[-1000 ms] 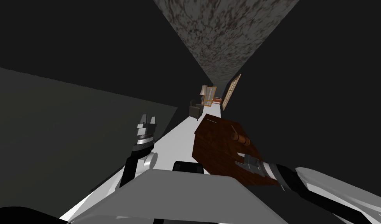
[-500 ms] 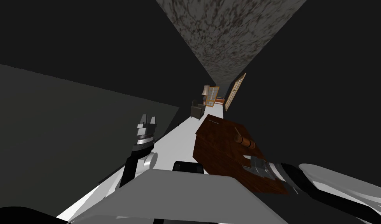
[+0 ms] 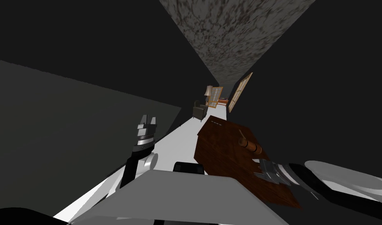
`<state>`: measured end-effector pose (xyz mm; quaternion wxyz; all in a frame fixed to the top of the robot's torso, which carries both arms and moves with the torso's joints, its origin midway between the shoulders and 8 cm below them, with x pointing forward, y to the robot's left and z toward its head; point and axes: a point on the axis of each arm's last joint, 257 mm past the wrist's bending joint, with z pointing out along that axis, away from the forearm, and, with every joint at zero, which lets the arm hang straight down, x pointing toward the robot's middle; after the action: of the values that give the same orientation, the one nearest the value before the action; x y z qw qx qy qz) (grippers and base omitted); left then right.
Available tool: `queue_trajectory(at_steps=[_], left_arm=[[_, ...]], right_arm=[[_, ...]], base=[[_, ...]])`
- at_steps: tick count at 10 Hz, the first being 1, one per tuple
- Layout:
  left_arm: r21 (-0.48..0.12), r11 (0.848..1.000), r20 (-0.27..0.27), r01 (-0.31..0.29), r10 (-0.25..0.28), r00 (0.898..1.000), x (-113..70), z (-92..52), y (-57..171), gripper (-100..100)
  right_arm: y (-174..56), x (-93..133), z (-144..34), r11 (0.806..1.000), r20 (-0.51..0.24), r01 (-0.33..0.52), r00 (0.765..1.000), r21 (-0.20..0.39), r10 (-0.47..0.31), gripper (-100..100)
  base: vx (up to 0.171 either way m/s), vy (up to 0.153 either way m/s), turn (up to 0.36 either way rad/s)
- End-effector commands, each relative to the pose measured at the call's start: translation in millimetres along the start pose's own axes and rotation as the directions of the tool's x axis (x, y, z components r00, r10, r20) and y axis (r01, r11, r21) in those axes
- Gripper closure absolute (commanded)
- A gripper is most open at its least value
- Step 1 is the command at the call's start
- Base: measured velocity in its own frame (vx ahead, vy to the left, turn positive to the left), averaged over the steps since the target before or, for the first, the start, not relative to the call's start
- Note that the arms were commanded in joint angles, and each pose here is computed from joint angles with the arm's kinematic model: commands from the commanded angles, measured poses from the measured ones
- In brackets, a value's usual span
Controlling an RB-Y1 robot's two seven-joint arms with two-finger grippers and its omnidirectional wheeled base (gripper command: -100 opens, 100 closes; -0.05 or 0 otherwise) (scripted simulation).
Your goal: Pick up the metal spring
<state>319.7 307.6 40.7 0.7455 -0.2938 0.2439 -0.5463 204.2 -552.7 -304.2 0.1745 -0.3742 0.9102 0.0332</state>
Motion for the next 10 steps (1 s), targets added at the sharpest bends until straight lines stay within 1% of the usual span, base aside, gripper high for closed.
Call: queue_trajectory(at_steps=[1,2,4,5,6,7,8,9,10], left_arm=[[0.0,1.0,0.0,0.0,0.0,1.0,0.0,0.0,0.0,0],[0.0,1.0,0.0,0.0,0.0,1.0,0.0,0.0,0.0,0],[0.0,1.0,0.0,0.0,0.0,1.0,0.0,0.0,0.0,0],[0.0,1.0,0.0,0.0,0.0,1.0,0.0,0.0,0.0,0],[0.0,1.0,0.0,0.0,0.0,1.0,0.0,0.0,0.0,0],[0.0,1.0,0.0,0.0,0.0,1.0,0.0,0.0,0.0,0],[0.0,1.0,0.0,0.0,0.0,1.0,0.0,0.0,0.0,0],[0.0,1.0,0.0,0.0,0.0,1.0,0.0,0.0,0.0,0],[0.0,1.0,0.0,0.0,0.0,1.0,0.0,0.0,0.0,0]], right_arm=[[-6.7,20.9,-8.4,1.0,-0.079,0.03,0.996,-0.002,-0.03,-100],[-10.5,35.0,-15.1,0.999,-0.132,0.05,0.99,-0.008,-0.05,-100],[-11.3,34.6,-15.6,0.999,-0.134,0.053,0.99,-0.008,-0.053,-100],[-14.8,61.2,-27.5,0.997,-0.221,0.077,0.972,-0.023,-0.08,-100],[-16.4,59.3,-27.7,0.997,-0.218,0.079,0.972,-0.02,-0.082,-100],[-15.5,72.6,-32.9,0.996,-0.257,0.085,0.962,-0.032,-0.09,-100],[-15.5,90.2,-41.4,0.994,-0.309,0.095,0.945,-0.046,-0.104,-100],[-12.9,90.6,-40.7,0.996,-0.303,0.075,0.949,-0.045,-0.085,-100],[-15.5,89.8,-41.2,0.995,-0.307,0.092,0.946,-0.045,-0.102,-100]], base=[[0.006,-0.008,0.123],[-0.004,-0.012,0.098],[-0.003,-0.004,0.016],[-0.008,-0.006,0.108],[-0.012,-0.014,0.059],[-0.007,-0.008,0.023],[-0.013,-0.016,0.05],[-0.009,-0.011,0.032],[0.0,0.0,0.0]])
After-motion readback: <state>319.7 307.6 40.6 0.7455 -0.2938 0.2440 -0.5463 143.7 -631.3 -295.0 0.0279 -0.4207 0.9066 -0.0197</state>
